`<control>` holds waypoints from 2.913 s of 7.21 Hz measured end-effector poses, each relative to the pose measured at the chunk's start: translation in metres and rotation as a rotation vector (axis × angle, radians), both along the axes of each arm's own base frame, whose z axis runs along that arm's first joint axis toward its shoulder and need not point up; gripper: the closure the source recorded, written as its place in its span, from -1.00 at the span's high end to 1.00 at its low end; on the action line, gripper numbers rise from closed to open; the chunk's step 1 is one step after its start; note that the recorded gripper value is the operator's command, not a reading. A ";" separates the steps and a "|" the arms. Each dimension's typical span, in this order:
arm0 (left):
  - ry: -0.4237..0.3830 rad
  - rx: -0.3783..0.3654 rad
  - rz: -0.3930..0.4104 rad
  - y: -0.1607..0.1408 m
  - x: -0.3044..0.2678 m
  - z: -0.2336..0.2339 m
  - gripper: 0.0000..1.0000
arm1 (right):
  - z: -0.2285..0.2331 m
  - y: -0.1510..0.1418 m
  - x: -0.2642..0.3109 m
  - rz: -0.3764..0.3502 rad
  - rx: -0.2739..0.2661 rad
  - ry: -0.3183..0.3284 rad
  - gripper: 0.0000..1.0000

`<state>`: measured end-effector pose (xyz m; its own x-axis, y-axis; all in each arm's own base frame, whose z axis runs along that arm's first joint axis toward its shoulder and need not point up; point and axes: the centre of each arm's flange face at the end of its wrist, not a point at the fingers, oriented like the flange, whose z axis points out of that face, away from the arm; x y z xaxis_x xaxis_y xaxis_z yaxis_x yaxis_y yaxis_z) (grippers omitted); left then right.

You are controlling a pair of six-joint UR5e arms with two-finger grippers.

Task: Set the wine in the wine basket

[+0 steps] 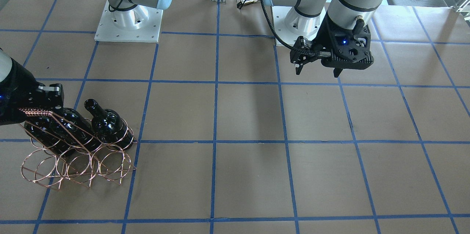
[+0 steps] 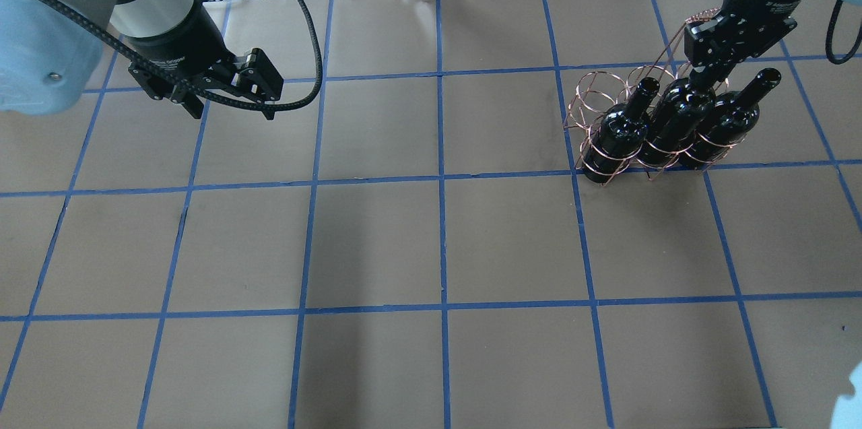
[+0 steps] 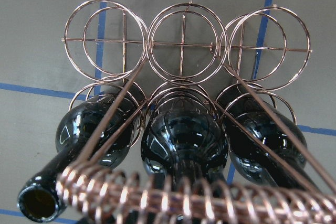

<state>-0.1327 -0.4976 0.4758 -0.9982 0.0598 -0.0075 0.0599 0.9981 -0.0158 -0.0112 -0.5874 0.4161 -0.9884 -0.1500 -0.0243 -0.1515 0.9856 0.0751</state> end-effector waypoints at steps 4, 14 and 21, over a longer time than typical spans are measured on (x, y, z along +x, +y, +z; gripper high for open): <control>-0.010 -0.004 0.003 0.000 0.004 0.001 1.00 | -0.022 -0.001 0.000 -0.002 0.028 -0.005 0.36; -0.007 -0.008 0.006 0.001 0.004 0.003 1.00 | 0.121 0.055 0.091 -0.030 -0.111 0.035 1.00; -0.008 -0.033 -0.011 0.007 0.002 0.014 1.00 | 0.116 0.078 0.165 -0.149 -0.114 0.027 1.00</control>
